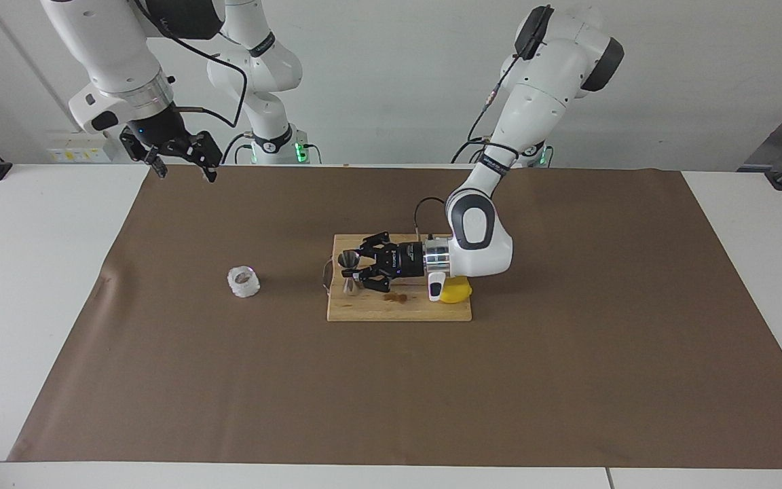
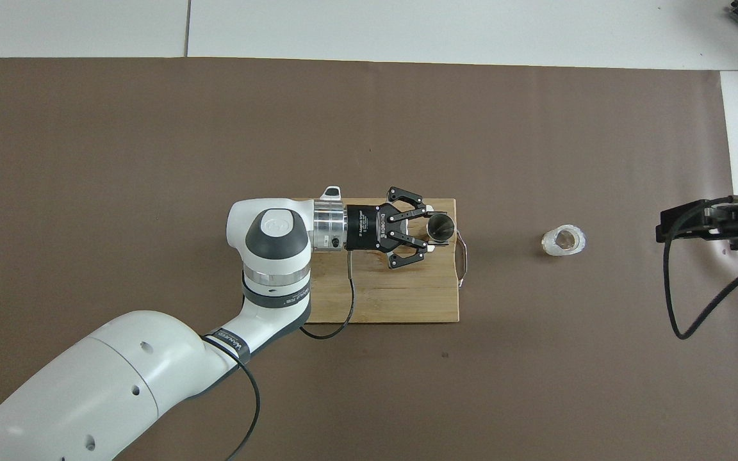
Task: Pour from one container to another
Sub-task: 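Lower the steel cup onto the board's far end and open the left gripper, then raise the left gripper away while the right gripper reaches the white cup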
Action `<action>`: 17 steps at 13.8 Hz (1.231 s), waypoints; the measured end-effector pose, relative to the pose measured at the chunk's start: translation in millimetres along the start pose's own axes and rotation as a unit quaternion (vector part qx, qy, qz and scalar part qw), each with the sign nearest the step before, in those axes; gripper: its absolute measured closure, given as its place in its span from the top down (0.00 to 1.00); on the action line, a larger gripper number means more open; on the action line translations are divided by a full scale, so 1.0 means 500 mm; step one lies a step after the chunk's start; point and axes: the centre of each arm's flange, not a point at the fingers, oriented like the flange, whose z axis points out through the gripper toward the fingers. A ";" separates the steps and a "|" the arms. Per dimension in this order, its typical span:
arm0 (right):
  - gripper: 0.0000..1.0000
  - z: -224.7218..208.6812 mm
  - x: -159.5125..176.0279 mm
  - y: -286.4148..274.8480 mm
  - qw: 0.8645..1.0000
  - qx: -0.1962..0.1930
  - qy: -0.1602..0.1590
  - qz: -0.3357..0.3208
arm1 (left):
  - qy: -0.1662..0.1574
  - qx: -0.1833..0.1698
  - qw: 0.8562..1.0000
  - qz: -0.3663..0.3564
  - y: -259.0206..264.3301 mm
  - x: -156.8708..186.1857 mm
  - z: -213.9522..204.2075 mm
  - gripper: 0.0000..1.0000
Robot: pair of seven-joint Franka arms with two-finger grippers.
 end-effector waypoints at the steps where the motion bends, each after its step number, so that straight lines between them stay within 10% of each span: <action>1: 1.00 0.000 0.000 0.000 1.000 0.000 0.000 0.000 | 0.001 -0.001 1.000 0.000 0.001 0.001 -0.001 0.48; 9: 1.00 0.000 0.000 0.000 1.000 0.000 0.000 0.000 | 0.007 -0.004 1.000 0.001 0.002 0.006 -0.003 0.48; 13: 1.00 0.000 0.000 0.000 1.000 0.000 0.000 0.000 | 0.008 -0.004 1.000 0.005 0.006 0.003 -0.005 0.85; 17: 1.00 0.000 0.000 0.000 1.000 0.000 0.000 0.000 | 0.011 -0.002 1.000 0.019 0.018 -0.011 -0.009 1.00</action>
